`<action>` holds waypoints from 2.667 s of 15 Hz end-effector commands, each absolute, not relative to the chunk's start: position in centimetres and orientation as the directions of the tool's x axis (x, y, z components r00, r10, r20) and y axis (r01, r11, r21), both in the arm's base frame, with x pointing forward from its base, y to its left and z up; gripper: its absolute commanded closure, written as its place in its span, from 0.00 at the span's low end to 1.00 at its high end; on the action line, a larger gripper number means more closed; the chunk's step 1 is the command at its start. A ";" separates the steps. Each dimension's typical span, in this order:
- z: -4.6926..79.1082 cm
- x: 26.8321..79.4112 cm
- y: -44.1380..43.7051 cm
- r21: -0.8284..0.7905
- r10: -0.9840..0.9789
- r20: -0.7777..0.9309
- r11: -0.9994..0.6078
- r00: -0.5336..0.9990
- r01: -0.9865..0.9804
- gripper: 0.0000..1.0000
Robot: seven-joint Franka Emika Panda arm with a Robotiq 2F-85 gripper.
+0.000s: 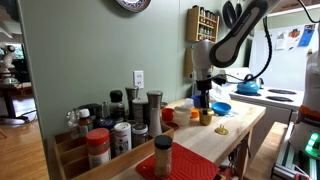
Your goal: Pick up the gold lid from the table and put it on the gold cup
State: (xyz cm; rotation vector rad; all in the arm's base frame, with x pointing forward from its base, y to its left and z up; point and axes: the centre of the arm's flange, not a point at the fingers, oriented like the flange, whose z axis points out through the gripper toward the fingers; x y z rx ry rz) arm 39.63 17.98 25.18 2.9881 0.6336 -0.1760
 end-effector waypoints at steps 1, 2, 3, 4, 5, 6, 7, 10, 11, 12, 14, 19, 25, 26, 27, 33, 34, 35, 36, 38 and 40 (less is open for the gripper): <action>25.2 39.7 18.0 0.059 0.391 -0.124 -0.914 0.912 0.401 0.45; 25.3 39.7 18.0 0.059 0.392 -0.124 -0.914 0.912 0.401 0.45; 25.4 39.6 18.0 0.055 0.392 -0.124 -0.914 0.911 0.401 0.45; 25.4 39.6 18.0 0.054 0.392 -0.124 -0.915 0.912 0.401 0.45; 25.4 39.6 18.0 0.055 0.393 -0.124 -0.914 0.911 0.401 0.45; 25.4 39.6 18.0 0.054 0.393 -0.125 -0.914 0.911 0.402 0.45; 25.4 39.6 18.0 0.053 0.395 -0.129 -0.913 0.910 0.404 0.45; 25.7 39.6 17.9 0.052 0.393 -0.127 -0.914 0.911 0.402 0.45; 25.8 39.6 17.8 0.052 0.392 -0.126 -0.915 0.912 0.400 0.45; 25.9 39.6 17.8 0.050 0.393 -0.127 -0.914 0.911 0.402 0.45; 25.9 39.6 17.9 0.047 0.393 -0.127 -0.915 0.911 0.401 0.45; 25.5 39.4 18.0 0.046 0.396 -0.143 -0.913 0.907 0.406 0.45; 25.5 39.4 18.3 0.037 0.400 -0.145 -0.912 0.905 0.408 0.45; 25.5 39.4 18.3 0.037 0.399 -0.145 -0.912 0.905 0.408 0.45; 25.4 39.4 18.3 0.036 0.399 -0.146 -0.913 0.905 0.407 0.45; 24.9 39.7 18.2 0.026 0.385 -0.139 -0.920 0.912 0.392 0.45; 24.9 39.7 18.2 0.025 0.383 -0.140 -0.921 0.913 0.390 0.45; 24.8 39.8 18.2 0.025 0.380 -0.133 -0.922 0.916 0.386 0.45; 24.9 39.8 18.2 0.025 0.376 -0.128 -0.924 0.918 0.382 0.45; 24.9 39.9 18.1 0.024 0.373 -0.123 -0.925 0.920 0.378 0.45; 24.8 40.0 18.0 0.024 0.370 -0.121 -0.927 0.921 0.375 0.45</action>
